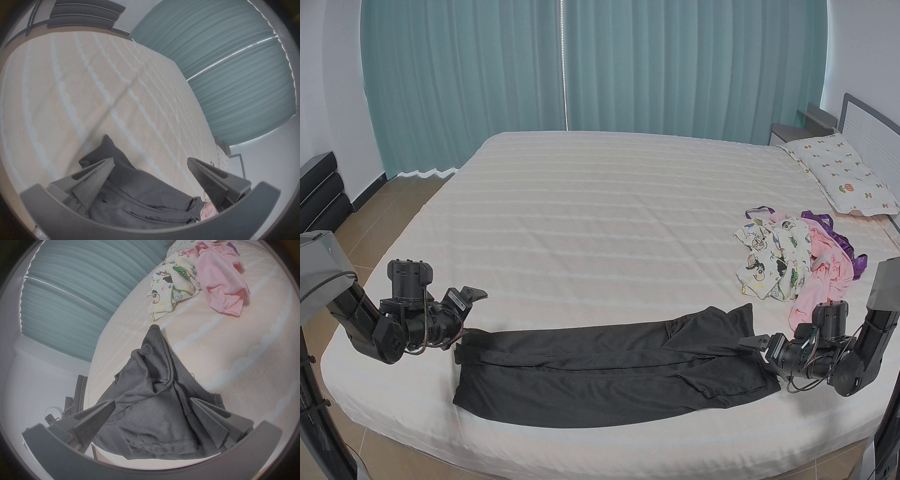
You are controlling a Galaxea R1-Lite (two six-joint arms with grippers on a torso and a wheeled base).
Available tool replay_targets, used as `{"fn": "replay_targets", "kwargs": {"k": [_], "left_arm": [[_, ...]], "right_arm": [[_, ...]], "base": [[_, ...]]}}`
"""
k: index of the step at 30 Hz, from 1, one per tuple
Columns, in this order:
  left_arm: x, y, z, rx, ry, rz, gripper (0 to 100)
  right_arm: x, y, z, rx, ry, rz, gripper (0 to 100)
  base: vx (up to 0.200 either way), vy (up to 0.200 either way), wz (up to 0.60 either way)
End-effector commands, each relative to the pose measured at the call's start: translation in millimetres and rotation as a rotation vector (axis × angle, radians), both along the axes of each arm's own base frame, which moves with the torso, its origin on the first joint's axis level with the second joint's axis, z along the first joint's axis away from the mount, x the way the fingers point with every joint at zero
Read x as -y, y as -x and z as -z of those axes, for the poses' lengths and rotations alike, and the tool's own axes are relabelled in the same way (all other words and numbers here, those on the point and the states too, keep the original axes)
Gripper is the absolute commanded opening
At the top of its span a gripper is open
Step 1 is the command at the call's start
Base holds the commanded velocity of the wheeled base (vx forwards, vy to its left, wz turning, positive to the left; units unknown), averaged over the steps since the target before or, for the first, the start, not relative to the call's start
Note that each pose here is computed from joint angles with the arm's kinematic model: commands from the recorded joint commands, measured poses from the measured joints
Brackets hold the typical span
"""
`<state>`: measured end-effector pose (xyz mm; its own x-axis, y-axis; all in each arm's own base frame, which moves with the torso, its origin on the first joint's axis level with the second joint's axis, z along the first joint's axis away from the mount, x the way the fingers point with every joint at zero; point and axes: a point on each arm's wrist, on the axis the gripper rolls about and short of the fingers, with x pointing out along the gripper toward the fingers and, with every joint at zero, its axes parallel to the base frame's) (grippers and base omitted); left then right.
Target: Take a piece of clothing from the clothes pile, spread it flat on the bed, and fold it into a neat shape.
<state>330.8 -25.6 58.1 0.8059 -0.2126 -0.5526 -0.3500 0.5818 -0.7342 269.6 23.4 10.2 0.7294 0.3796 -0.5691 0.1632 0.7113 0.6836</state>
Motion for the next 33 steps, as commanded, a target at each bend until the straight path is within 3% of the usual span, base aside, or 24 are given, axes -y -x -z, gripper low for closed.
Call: {"fn": "replay_targets", "kwargs": {"k": [1, 12, 20, 25, 33], "left_arm": [[20, 1, 13, -0.033, -0.003, 0.049, 100], [40, 10, 36, -0.093, -0.066, 0.074, 100], [39, 23, 32, -0.094, -0.141, 0.118, 100], [32, 28, 39, -0.16, -0.22, 0.139, 100], [30, 25, 35, -0.156, -0.271, 0.105, 100]], "right_arm": [[-2, 0, 1, -0.003, 0.0, -0.007, 100], [-2, 1, 3, -0.011, 0.0, -0.008, 100], [-2, 1, 3, -0.012, 0.001, -0.008, 100], [-2, 1, 3, -0.012, 0.001, -0.008, 100], [-2, 0, 3, -0.011, 0.003, -0.008, 100]], "base": [[0.0, 0.0, 0.0], [0.0, 0.0, 0.0], [0.0, 0.0, 0.0], [0.0, 0.0, 0.0], [0.0, 0.0, 0.0]]}}
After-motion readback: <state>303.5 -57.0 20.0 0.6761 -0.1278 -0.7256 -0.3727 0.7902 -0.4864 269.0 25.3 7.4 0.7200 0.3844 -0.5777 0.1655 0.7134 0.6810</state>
